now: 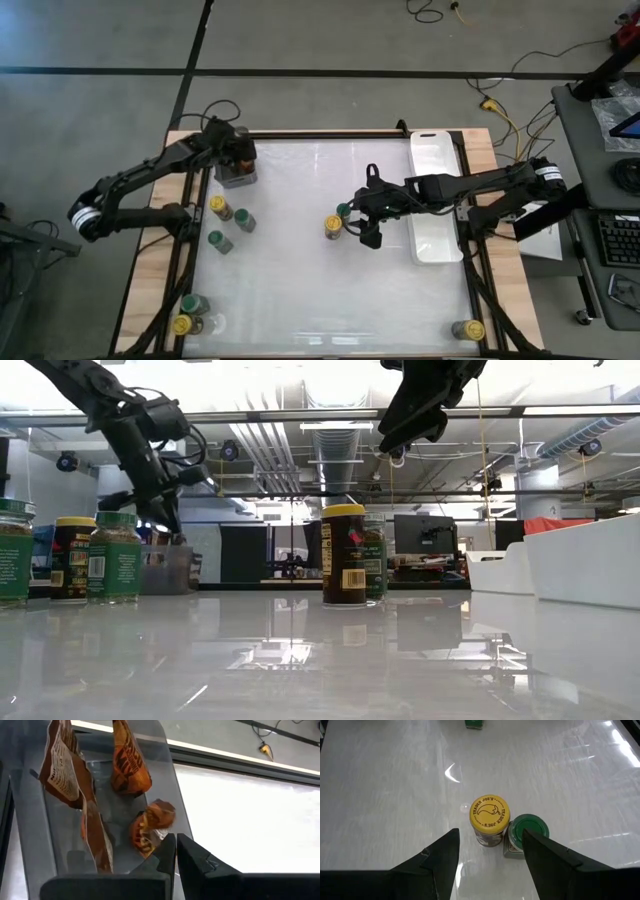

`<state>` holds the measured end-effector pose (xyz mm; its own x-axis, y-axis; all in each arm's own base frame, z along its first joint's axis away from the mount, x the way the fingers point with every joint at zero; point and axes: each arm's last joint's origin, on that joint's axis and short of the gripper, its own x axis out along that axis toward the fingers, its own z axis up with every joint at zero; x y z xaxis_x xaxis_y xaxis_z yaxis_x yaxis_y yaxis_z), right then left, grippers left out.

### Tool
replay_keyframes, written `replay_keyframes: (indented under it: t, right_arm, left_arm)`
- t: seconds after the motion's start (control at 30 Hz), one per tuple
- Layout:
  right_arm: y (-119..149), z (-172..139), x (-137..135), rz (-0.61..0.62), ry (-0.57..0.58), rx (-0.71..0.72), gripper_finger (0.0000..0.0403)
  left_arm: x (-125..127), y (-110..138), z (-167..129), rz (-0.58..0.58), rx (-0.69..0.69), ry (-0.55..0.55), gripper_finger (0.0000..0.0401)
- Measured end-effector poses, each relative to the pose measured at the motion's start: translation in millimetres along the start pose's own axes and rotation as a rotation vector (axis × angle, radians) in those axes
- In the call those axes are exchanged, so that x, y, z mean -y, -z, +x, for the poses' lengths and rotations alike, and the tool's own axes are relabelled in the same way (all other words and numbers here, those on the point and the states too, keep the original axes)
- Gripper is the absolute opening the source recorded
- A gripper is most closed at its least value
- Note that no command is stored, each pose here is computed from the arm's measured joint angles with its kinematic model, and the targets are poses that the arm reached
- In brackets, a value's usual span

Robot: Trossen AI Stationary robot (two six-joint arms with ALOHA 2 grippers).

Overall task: Sort spices by type
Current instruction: Put the orange seasoning bag into the black bin

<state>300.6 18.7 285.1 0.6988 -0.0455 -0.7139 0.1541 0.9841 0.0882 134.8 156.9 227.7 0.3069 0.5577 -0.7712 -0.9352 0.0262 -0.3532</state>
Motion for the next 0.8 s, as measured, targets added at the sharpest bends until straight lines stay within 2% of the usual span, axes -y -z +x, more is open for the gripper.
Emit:
replay_keyframes:
  t: [0.33, 0.67, 0.8]
  right_arm:
    - [0.0, 0.0, 0.0, 0.0, 0.0, 0.0, 0.0205]
    - [0.0, 0.0, 0.0, 0.0, 0.0, 0.0, 0.0206]
    - [-0.2, 0.0, 0.0, 0.001, -0.001, 0.002, 0.0205]
  left_arm:
    - [0.7, 1.0, 1.9, -0.027, -0.004, -0.009, 0.001]
    - [-0.7, 3.2, 1.9, -0.079, -0.013, -0.038, 0.0113]
    - [-1.0, 3.4, 3.9, -0.086, -0.011, -0.054, 0.0135]
